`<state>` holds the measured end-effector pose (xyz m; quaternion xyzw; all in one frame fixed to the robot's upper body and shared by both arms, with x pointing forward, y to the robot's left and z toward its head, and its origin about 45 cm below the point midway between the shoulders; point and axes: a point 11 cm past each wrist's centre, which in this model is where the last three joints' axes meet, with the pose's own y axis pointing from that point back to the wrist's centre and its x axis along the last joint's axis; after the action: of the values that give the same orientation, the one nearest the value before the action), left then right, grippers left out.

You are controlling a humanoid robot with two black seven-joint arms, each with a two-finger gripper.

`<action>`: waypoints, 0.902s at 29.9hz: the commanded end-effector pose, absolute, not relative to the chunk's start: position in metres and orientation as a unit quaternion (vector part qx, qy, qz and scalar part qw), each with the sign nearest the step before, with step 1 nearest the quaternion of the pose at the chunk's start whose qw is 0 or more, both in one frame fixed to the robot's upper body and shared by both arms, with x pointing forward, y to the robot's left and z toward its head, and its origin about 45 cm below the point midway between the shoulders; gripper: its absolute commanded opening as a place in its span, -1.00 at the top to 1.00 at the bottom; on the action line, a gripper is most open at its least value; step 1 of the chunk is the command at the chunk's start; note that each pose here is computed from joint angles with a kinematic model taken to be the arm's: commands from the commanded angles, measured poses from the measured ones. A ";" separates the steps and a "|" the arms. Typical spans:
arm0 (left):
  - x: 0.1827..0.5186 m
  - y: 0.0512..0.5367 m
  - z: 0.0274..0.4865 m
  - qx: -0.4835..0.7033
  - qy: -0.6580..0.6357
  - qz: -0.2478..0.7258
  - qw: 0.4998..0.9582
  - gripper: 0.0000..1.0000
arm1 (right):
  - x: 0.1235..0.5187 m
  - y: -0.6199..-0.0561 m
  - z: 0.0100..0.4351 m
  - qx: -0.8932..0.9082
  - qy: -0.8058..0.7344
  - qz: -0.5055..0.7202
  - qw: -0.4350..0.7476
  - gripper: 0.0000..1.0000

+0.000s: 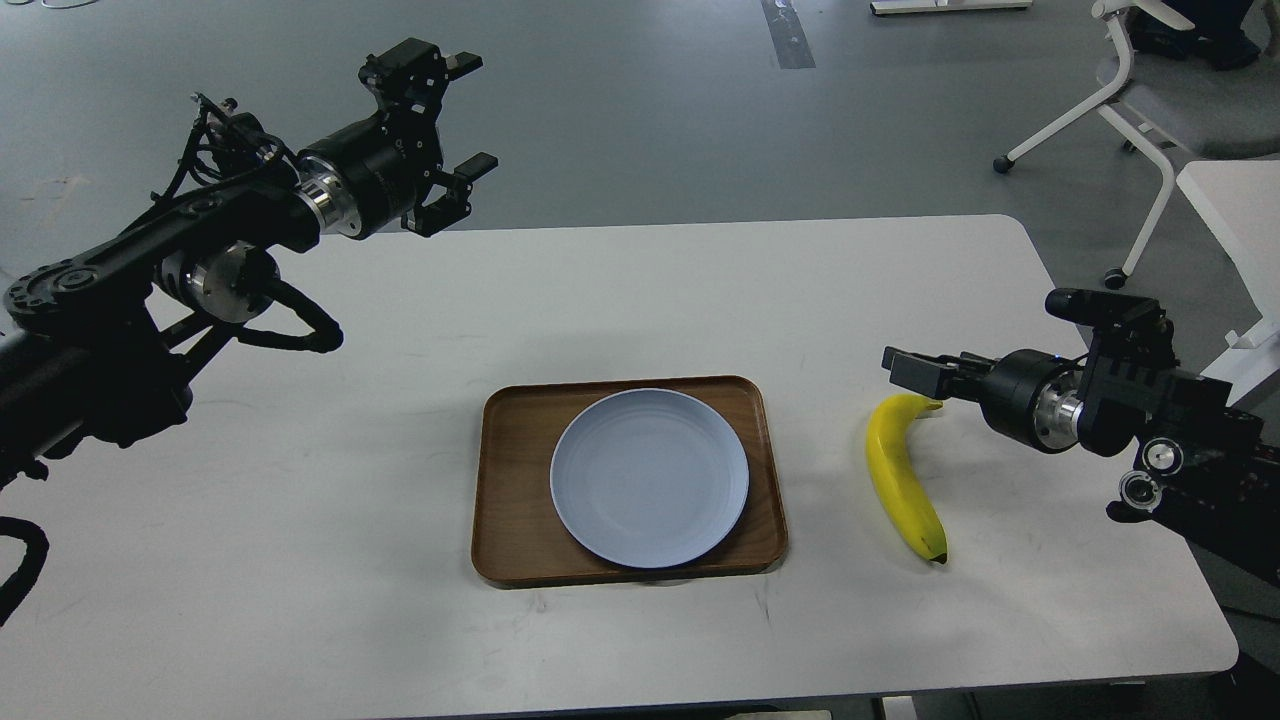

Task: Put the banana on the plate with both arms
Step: 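Lower the right gripper onto the yellow banana and close it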

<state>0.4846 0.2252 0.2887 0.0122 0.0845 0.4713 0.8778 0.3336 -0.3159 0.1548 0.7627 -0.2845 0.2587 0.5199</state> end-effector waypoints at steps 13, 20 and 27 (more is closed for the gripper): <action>0.480 0.251 0.272 0.027 0.089 0.493 0.865 -0.97 | 0.303 -0.301 0.109 0.755 -0.271 0.207 0.560 0.92; 0.474 0.253 0.256 0.040 0.098 0.494 0.863 -0.97 | 0.312 -0.298 0.119 0.752 -0.306 0.220 0.541 1.00; 0.471 0.254 0.250 0.044 0.103 0.494 0.862 -0.97 | 0.315 -0.266 0.130 0.773 -0.315 0.237 0.496 1.00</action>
<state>0.4720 0.2537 0.2513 0.0433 0.1017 0.4941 0.8624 0.3129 -0.2799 0.1245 0.7634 -0.3155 0.2292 0.5149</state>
